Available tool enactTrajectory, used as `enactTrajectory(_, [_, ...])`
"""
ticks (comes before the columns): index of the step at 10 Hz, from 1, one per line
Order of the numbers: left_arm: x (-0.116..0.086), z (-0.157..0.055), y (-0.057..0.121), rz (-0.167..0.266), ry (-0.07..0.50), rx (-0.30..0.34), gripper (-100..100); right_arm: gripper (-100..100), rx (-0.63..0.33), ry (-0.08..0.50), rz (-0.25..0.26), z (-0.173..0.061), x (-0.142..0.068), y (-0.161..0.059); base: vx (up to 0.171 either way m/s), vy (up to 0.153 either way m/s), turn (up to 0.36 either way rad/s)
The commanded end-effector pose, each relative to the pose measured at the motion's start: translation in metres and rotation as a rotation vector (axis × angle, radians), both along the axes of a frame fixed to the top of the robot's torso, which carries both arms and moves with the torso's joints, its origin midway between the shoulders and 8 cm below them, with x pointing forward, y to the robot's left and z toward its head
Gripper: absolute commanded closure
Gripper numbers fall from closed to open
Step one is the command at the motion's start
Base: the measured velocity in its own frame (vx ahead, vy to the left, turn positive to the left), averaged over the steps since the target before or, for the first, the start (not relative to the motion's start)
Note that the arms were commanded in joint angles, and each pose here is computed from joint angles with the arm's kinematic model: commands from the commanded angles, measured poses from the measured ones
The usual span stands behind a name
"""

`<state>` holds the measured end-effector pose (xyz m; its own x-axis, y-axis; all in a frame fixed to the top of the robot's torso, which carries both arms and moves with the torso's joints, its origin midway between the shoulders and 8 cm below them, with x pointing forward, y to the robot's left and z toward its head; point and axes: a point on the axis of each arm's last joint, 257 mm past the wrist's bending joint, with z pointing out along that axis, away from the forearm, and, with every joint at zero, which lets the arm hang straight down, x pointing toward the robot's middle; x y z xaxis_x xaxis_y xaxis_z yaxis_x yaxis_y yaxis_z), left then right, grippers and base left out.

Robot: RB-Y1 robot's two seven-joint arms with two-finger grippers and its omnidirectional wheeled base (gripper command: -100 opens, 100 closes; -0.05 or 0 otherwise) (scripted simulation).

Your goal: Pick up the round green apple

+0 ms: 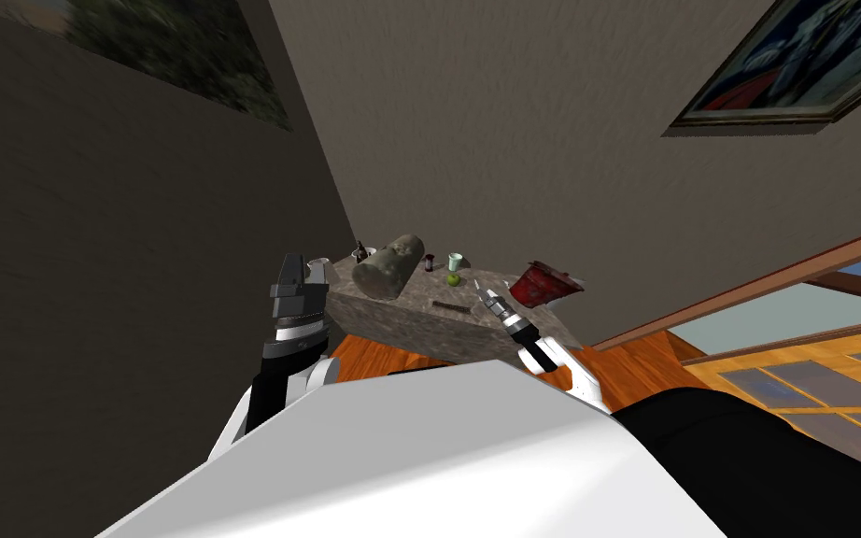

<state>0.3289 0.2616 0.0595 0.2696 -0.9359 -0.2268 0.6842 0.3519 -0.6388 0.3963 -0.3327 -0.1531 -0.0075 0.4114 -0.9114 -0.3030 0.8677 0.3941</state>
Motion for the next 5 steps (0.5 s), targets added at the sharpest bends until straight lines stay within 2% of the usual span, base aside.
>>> enactTrajectory(1, [0.0000, 0.0000, 0.0000, 0.000, 0.000, 0.000, 0, -100, 0.000, 0.000, 0.000, 0.0000, 0.0000, 0.0000, -0.005, -0.006, -0.017])
enactTrajectory(5, [0.0000, 0.0000, 0.0000, 0.000, 0.000, 0.000, 0, -100, 0.000, 0.000, 0.000, 0.0000, 0.0000, 0.0000, 0.002, 0.002, 0.007])
